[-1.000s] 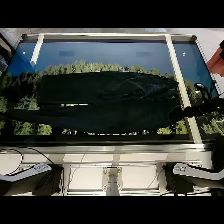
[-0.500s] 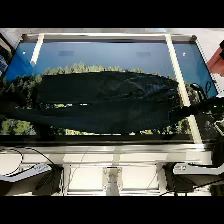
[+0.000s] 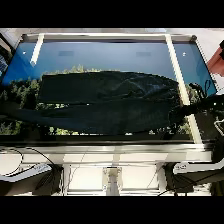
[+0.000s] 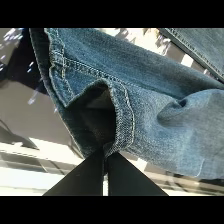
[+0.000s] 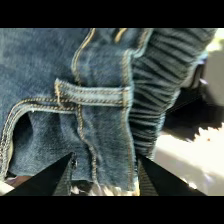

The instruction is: Fold the clothes and pants, and hang the long-sleeved shirts on hangers.

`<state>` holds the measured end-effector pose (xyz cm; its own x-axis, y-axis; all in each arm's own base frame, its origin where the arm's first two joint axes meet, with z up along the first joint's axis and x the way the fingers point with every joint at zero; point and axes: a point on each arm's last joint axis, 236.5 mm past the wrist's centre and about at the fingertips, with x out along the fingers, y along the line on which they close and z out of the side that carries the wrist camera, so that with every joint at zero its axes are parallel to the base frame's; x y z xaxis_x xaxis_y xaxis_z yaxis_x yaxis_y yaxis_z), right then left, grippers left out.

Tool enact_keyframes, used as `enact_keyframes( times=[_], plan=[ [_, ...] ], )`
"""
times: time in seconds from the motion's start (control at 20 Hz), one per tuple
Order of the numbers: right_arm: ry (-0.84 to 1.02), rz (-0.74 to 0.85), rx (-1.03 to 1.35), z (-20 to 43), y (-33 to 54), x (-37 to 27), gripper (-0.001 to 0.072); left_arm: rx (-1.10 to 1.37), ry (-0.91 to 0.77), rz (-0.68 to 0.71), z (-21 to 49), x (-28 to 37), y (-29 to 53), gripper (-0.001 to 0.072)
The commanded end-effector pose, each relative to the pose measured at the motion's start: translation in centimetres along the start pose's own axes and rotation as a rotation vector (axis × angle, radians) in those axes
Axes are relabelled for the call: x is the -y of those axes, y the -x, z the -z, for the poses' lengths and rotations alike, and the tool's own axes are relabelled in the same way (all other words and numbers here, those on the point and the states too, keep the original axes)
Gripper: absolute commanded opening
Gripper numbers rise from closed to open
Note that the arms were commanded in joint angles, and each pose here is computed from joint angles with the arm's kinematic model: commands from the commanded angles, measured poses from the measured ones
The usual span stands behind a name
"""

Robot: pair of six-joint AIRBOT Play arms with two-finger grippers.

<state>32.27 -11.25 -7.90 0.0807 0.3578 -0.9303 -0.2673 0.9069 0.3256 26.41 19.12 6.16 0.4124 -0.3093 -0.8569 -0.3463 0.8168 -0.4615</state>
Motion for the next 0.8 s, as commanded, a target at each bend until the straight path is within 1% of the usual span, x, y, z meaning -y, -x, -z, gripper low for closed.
enact_keyframes(
  times=[0.0,0.05,0.1,0.2,0.35,0.4,0.55,0.6,0.75],
  plan=[
    [-0.027,-0.060,-0.042,1.1,-0.8,-1.0,0.0400,-0.004,0.003,-0.003,0.1,-0.1,0.0,0.0034],
    [-0.029,-0.072,-0.052,1.4,-1.0,-1.3,0.0397,-0.006,0.004,-0.010,0.2,-0.3,0.0,0.0034],
    [-0.030,-0.095,-0.069,1.8,-1.0,-1.9,0.0367,-0.007,0.004,-0.014,0.2,-0.4,0.0,0.0034],
    [-0.035,-0.140,-0.122,3.1,-0.8,-2.9,0.0364,-0.004,0.004,-0.015,0.1,-0.4,0.0,0.0034],
    [-0.055,-0.128,-0.196,4.8,-0.6,-2.7,0.0362,-0.002,0.005,-0.017,0.0,-0.5,0.0,0.0034],
    [-0.057,-0.119,-0.190,4.7,-0.7,-2.5,0.0300,-0.002,0.005,-0.017,0.0,-0.5,0.0,0.0034],
    [-0.080,-0.073,-0.157,3.9,-1.0,-1.5,0.0047,-0.002,0.005,-0.017,0.0,-0.5,0.0,0.0034],
    [-0.089,-0.071,-0.156,3.9,-0.9,-1.4,0.0021,-0.002,0.005,-0.017,0.0,-0.5,0.0,0.0034],
    [-0.112,-0.045,-0.157,3.5,0.6,-0.9,0.0020,-0.002,-0.009,-0.015,0.0,-0.4,0.0,0.0034]
  ],
)
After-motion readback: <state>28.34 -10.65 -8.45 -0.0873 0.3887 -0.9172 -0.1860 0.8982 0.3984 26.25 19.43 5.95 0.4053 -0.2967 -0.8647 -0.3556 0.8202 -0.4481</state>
